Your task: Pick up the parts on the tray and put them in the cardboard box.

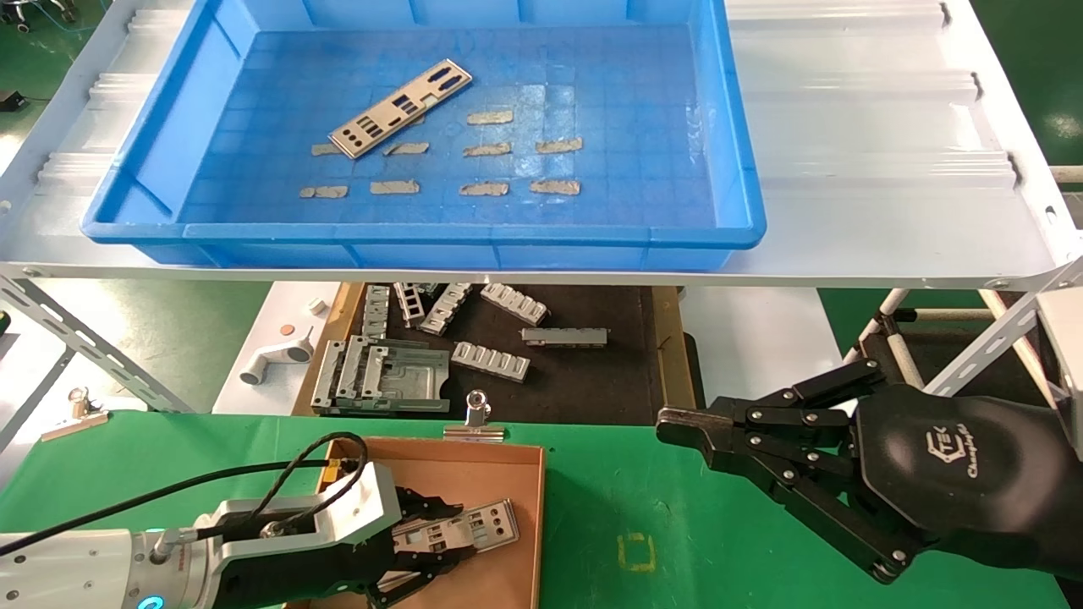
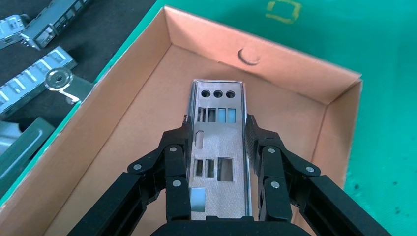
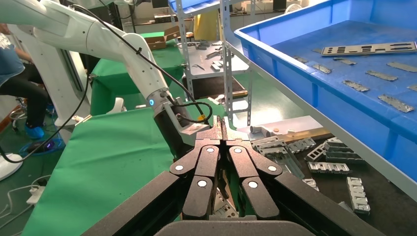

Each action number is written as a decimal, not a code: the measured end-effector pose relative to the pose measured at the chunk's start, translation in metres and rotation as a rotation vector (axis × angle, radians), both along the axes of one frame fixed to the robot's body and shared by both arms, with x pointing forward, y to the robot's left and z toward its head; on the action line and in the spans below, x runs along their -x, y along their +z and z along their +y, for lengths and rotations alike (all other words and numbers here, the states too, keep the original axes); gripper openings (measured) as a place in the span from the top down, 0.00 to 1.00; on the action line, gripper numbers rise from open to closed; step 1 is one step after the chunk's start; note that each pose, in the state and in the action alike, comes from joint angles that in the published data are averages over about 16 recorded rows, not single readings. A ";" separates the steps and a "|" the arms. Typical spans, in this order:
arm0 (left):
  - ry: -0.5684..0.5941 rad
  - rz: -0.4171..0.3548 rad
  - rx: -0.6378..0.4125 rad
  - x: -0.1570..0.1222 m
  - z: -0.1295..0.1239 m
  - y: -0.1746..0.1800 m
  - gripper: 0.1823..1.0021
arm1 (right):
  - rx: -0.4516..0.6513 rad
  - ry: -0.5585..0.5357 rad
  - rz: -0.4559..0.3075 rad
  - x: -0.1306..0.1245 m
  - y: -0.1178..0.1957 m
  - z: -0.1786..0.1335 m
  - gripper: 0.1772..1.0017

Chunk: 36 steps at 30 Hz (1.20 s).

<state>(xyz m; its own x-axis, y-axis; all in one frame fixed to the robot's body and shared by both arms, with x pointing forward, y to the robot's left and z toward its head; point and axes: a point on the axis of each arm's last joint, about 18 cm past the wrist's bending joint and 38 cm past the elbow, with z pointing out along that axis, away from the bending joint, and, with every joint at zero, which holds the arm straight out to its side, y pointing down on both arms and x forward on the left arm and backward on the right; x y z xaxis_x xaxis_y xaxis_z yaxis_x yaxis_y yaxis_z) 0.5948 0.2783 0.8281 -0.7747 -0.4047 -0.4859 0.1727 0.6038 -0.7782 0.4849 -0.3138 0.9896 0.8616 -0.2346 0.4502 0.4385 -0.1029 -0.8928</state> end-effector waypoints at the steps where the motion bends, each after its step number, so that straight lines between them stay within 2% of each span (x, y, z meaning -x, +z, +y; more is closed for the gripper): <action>1: -0.001 0.000 -0.001 0.000 0.000 0.000 0.71 | 0.000 0.000 0.000 0.000 0.000 0.000 0.98; 13: 0.001 0.006 0.001 -0.001 0.002 0.000 0.70 | 0.000 0.000 0.000 0.000 0.000 0.000 0.98; 19: 0.003 0.008 0.001 -0.001 0.002 -0.001 0.66 | 0.000 0.000 0.000 0.000 0.000 0.000 0.98; 25: 0.002 0.009 0.002 -0.001 0.002 -0.001 0.58 | 0.000 0.000 0.000 0.000 0.000 0.000 0.98; 36: -0.003 0.006 0.019 0.001 0.001 0.003 0.33 | 0.000 0.000 0.000 0.000 0.000 0.000 0.98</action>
